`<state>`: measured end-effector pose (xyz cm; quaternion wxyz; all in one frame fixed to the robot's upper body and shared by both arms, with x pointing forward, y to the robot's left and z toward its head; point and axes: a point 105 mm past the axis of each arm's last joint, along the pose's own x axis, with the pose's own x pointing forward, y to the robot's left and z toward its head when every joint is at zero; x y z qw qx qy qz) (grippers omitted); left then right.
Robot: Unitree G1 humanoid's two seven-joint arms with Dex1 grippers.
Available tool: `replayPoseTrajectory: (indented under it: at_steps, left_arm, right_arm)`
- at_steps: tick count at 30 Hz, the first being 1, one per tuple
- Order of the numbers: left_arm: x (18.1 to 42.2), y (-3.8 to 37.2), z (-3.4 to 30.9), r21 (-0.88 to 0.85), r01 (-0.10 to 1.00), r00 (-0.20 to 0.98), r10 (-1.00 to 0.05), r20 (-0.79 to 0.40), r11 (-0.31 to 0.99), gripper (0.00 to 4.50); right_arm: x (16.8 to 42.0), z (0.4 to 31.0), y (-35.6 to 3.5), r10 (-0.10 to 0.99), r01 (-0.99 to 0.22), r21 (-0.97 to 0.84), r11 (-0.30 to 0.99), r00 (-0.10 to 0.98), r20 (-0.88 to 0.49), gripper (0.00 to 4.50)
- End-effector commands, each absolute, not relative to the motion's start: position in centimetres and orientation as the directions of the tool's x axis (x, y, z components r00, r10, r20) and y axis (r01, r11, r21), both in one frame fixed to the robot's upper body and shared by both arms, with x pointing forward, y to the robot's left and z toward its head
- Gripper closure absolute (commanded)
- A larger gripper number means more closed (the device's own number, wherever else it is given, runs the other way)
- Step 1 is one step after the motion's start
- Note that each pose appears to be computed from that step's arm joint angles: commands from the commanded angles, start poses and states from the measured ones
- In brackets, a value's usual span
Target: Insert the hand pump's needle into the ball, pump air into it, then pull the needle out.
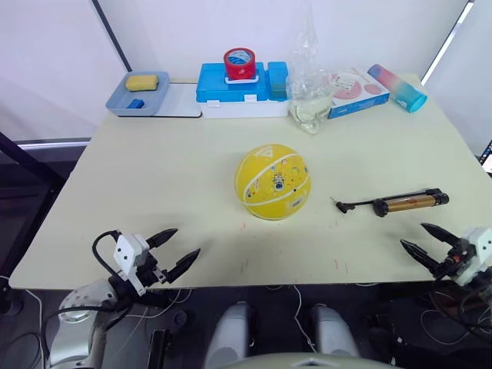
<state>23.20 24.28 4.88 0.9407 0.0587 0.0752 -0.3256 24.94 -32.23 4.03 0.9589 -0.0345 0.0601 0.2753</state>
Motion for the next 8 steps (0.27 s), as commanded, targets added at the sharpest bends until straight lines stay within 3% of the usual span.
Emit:
replayPoseTrajectory:
  at_steps: [1, 8]
  left_arm:
    - [23.24, 24.33, 4.91, 0.094, 0.604, 0.792, -0.583, -0.183, 0.791, 0.00]
    - [23.37, 24.60, 4.30, 0.120, 0.588, 0.801, -0.555, -0.224, 0.800, 0.00]
  right_arm:
    - [25.02, 5.28, -33.03, 0.508, -0.515, -0.084, 0.853, 0.856, -0.100, 0.08]
    - [24.93, 5.40, -32.48, 0.518, -0.525, -0.085, 0.847, 0.851, -0.088, 0.08]
